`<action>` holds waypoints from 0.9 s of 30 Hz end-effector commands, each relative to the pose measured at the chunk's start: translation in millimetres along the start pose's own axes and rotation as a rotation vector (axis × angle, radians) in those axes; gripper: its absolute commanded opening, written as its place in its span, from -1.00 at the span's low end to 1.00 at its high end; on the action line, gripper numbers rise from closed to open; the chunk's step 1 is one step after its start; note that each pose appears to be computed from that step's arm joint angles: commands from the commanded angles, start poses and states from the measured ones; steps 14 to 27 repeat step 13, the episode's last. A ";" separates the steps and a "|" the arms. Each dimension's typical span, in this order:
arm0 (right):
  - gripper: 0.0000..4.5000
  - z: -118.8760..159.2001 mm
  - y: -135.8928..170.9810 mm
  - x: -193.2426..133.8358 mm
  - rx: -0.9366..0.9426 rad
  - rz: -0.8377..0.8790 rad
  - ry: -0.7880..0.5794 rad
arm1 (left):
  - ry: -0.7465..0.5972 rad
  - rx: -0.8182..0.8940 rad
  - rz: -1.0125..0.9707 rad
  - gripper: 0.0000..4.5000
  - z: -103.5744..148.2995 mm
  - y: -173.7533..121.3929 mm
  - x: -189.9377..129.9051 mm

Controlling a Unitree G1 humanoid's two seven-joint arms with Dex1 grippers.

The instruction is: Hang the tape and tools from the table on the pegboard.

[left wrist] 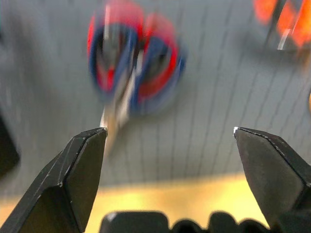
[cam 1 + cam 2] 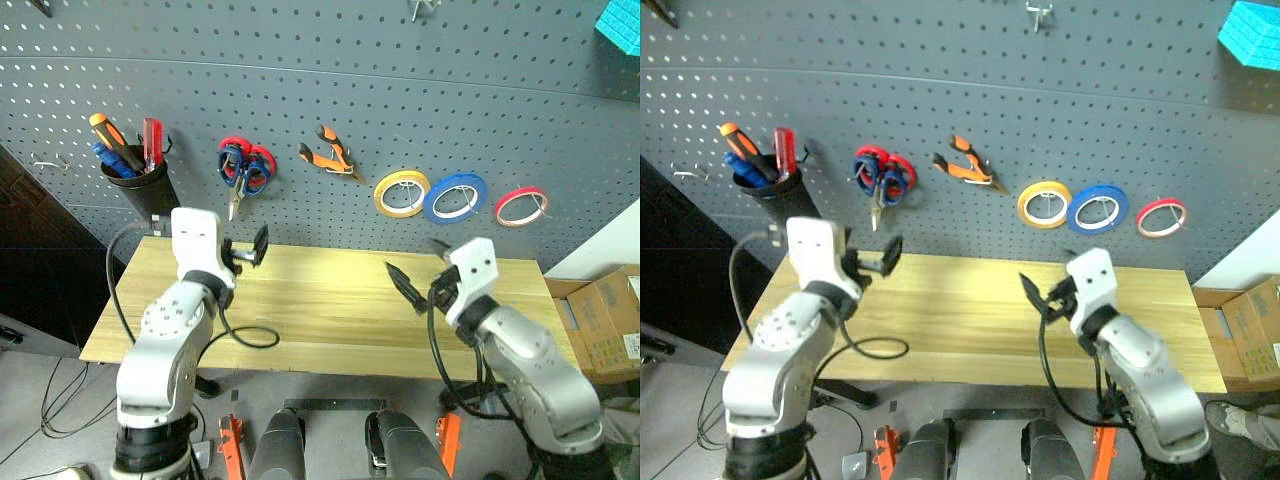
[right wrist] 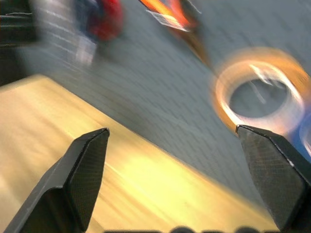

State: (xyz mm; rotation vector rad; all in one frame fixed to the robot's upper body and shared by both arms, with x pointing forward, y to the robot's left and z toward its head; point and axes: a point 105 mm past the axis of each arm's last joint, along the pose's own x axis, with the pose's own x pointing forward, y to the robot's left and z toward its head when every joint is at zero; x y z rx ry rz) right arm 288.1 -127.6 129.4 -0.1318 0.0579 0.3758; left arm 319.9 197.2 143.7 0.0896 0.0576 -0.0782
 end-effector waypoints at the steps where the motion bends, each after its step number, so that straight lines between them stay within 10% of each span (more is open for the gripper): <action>1: 1.00 -9.7 -27.0 -8.9 0.022 -0.195 0.037 | 0.054 -0.023 0.053 0.99 -16.5 14.4 0.2; 27: 1.00 -46.8 -61.3 -17.3 0.051 -0.426 0.131 | 0.125 0.000 0.009 0.99 -42.3 12.4 24.7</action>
